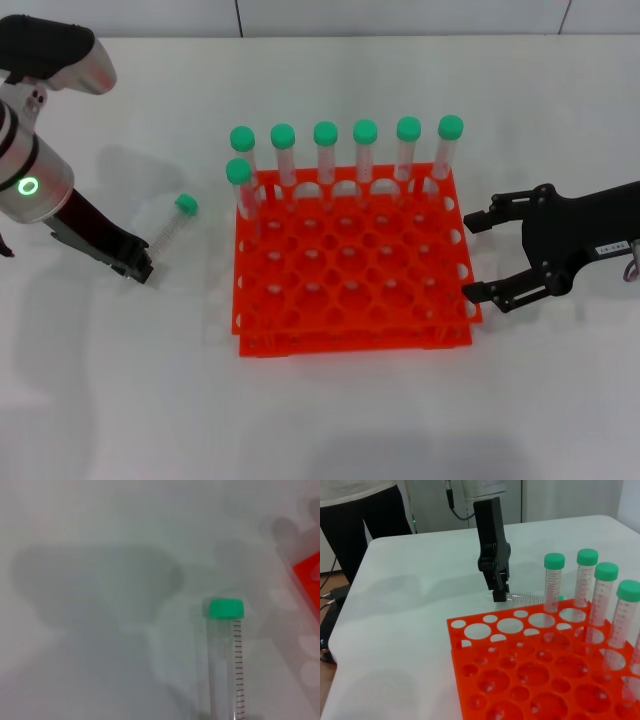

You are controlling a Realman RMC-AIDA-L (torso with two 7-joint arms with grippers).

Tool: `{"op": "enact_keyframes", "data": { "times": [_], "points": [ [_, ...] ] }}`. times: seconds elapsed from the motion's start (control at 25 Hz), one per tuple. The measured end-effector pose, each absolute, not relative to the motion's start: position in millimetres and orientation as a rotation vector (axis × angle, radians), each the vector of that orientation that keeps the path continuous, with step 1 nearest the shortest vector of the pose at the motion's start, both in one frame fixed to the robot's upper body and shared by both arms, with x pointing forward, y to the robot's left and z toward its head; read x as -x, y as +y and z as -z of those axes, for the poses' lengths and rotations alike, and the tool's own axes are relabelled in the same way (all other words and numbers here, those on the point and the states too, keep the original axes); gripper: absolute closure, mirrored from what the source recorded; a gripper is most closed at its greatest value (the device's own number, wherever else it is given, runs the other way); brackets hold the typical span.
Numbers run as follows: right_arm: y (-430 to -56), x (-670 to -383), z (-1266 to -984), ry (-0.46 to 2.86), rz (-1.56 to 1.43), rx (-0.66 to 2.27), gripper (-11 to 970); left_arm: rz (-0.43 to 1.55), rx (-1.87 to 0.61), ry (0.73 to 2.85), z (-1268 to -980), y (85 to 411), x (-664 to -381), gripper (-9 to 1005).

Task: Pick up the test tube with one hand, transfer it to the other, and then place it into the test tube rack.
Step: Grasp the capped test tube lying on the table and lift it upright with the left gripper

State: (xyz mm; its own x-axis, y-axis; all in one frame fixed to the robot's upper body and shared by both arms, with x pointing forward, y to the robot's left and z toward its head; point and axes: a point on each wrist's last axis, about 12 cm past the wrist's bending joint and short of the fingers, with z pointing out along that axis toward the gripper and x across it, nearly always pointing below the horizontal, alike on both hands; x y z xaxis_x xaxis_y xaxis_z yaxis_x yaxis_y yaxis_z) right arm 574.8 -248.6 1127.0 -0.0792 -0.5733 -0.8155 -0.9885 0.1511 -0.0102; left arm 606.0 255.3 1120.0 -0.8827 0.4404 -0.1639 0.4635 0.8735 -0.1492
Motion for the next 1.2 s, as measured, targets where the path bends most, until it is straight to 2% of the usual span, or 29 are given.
{"op": "enact_keyframes", "data": {
  "times": [0.24, 0.56, 0.84, 1.0, 1.2],
  "points": [
    [-249.8, -574.0, -1126.9, 1.741, -0.762, 1.502, 87, 0.273, -0.700, 2.901, -1125.7, 256.7, -608.3, 795],
    [-251.7, -573.5, -1127.6, 1.745, -0.760, 1.491, 87, 0.245, -0.610, 2.754, -1167.6, 281.0, -601.2, 802],
    [-251.1, -572.9, -1128.3, 1.741, -0.768, 1.484, 87, 0.390, -0.620, 2.442, -1194.1, 296.9, -582.4, 799],
    [-248.0, -572.1, -1127.5, 1.736, -0.778, 1.481, 87, 0.483, -0.642, 2.201, -1196.8, 305.4, -575.3, 797],
    [-243.6, -571.3, -1126.7, 1.728, -0.791, 1.475, 87, 0.565, -0.708, 1.939, -1185.7, 307.4, -568.8, 794]
  ]
}}
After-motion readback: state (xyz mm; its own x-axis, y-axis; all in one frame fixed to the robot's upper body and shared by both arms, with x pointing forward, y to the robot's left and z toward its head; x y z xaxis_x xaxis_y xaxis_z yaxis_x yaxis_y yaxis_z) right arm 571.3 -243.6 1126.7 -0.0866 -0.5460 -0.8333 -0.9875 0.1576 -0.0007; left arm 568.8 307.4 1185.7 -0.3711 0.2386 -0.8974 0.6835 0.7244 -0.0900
